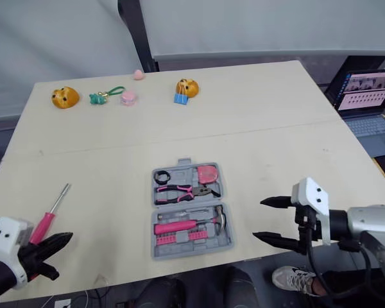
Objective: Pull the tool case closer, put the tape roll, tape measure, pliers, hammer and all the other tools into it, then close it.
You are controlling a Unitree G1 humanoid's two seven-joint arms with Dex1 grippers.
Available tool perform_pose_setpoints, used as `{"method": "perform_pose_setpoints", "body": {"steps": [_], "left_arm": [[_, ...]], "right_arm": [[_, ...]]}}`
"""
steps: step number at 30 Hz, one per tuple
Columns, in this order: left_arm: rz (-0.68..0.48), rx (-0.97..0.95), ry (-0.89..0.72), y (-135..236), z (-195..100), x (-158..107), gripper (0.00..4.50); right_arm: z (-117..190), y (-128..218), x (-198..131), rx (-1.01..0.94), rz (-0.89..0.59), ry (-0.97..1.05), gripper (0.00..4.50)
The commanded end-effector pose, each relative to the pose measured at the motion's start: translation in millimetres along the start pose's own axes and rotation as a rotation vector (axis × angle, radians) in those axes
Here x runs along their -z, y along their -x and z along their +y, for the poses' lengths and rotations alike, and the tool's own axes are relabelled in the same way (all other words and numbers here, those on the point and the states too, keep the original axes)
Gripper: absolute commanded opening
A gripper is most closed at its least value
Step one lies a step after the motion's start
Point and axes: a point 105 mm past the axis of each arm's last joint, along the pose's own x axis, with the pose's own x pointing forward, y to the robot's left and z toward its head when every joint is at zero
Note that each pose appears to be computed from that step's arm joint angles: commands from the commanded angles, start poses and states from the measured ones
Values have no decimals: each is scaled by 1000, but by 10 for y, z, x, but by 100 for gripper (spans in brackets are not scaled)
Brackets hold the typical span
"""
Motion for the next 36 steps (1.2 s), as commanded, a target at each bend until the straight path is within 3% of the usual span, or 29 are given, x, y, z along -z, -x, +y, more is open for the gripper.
{"method": "perform_pose_setpoints", "body": {"steps": [1, 3, 6, 13, 20, 26, 36], "left_arm": [[30, -97, -9, 74, 276, -180, 14], [13, -121, 29, 92, 401, -277, 14], [36, -90, 10, 101, 439, -382, 90], [135, -111, 7, 87, 423, -315, 444], [153, -200, 69, 90, 643, -345, 447], [187, -220, 48, 67, 908, -203, 447], [153, -188, -17, -292, 1084, -177, 447]], "right_arm": [[28, -29, -132, -36, -13, 40, 441], [5, -38, -195, -32, -24, 54, 441], [6, -65, -343, -29, -53, 82, 450], [4, 1, -311, 6, -25, 64, 450], [-49, 71, -335, 71, -42, 77, 450], [-48, 145, -321, 129, -34, 87, 450], [-28, 162, -337, 183, -39, 94, 450]]}}
